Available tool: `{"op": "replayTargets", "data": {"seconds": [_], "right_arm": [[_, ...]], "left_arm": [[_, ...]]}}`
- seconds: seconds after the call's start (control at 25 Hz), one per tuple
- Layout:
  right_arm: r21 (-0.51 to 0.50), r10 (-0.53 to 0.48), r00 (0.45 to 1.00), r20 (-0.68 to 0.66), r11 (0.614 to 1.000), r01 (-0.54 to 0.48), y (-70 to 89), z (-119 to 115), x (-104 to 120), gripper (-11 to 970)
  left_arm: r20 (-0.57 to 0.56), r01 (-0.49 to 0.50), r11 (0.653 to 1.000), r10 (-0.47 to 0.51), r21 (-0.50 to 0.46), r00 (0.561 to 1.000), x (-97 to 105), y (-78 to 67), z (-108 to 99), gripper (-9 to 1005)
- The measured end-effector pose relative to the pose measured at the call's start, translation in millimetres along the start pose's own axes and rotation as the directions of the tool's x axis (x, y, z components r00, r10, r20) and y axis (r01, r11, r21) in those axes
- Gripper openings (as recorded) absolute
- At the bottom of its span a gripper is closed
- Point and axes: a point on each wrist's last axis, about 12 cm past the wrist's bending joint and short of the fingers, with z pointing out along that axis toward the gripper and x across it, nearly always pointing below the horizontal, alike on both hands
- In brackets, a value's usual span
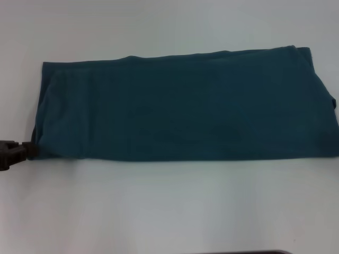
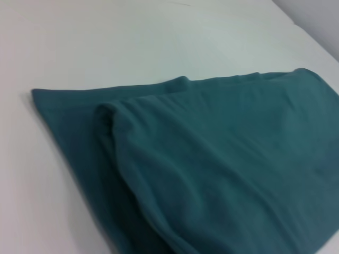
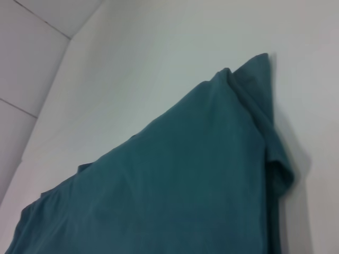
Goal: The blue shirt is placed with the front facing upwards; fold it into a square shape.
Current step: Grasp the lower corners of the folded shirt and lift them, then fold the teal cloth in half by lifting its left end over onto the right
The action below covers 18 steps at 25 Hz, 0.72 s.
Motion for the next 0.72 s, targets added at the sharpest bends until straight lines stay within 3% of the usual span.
{"op": "replayTargets", "data": {"seconds": [0.4, 0.72], "right_arm": [[-0.05, -0.028, 0.997, 0.066, 0.998, 0.031, 9.3, -11, -18, 332], [-0.099, -0.087, 0.984, 0.155, 0.99, 0.103, 20.7, -14, -40, 517]], "left_arm": [[0.047, 0.019, 1.0, -0.018, -0.015, 0.999, -9, 4.6, -17, 182], [0.204, 0.057, 0.997, -0.046, -0.045, 0.978, -27, 12.2, -26, 260]]}}
